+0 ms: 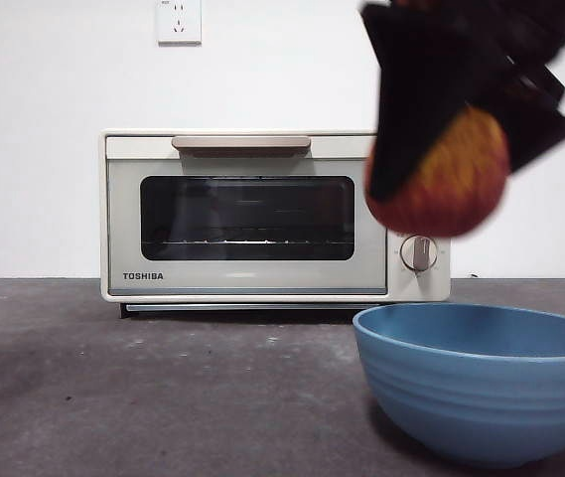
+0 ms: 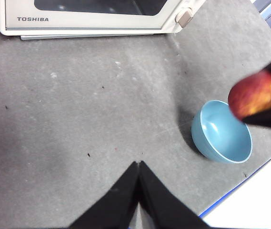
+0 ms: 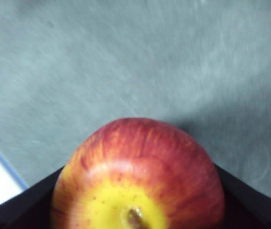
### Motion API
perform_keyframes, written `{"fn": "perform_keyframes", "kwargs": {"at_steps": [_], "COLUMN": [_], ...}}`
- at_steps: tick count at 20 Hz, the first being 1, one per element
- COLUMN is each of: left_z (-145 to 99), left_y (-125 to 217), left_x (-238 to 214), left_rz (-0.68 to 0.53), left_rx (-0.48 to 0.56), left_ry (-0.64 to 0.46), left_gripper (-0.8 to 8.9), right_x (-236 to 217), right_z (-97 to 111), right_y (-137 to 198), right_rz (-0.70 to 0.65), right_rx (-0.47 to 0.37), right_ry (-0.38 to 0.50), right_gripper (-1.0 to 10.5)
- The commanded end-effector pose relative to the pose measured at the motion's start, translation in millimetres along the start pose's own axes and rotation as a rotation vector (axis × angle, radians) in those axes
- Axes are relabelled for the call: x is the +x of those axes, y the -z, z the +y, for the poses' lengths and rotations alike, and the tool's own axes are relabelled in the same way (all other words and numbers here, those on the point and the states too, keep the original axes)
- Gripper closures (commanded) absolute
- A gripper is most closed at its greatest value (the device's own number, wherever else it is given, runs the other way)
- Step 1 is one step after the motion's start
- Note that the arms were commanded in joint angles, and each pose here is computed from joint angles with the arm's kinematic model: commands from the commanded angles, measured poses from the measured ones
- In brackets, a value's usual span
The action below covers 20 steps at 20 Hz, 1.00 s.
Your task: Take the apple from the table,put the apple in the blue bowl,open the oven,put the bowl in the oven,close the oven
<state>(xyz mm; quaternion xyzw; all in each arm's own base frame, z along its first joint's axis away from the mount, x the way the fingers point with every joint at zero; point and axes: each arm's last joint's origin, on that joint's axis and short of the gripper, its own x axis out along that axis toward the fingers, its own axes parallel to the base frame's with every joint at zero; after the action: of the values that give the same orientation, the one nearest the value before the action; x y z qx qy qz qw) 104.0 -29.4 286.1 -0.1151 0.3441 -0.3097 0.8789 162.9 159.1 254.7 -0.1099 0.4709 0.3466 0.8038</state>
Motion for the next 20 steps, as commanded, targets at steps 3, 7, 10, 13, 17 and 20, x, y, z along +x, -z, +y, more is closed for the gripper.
{"fn": "perform_keyframes", "kwargs": {"at_steps": [3,7,10,13,17,20], "left_z": [-2.6,-2.6,-2.6,-2.6,-2.6,-2.6], "left_y": [-5.1,-5.1,-5.2,-5.1,-5.1,-5.3], "left_x": [-2.6,-2.6,-2.6,-2.6,-2.6,-2.6], "left_rz": [-0.020,-0.020,-0.020,-0.020,-0.020,-0.021], "left_rx": [0.027,0.027,0.028,0.027,0.027,0.024], "left_ry": [0.008,0.008,0.008,0.008,0.008,0.008], "left_gripper": [8.06,8.06,8.06,8.06,8.06,8.06], "right_x": [29.5,49.1,53.7,54.8,55.4,53.9], "right_z": [-3.7,-6.8,-7.9,-6.6,-6.1,-3.0], "right_y": [25.2,45.4,52.0,52.6,52.5,48.7], "right_rz": [0.003,0.006,0.016,0.021,0.022,0.003], "right_rx": [0.046,0.069,0.062,0.052,0.048,0.034], "right_ry": [-0.001,-0.002,-0.003,-0.012,-0.014,-0.016], "right_gripper": [6.1,6.1,5.5,5.3,4.8,4.8]}}
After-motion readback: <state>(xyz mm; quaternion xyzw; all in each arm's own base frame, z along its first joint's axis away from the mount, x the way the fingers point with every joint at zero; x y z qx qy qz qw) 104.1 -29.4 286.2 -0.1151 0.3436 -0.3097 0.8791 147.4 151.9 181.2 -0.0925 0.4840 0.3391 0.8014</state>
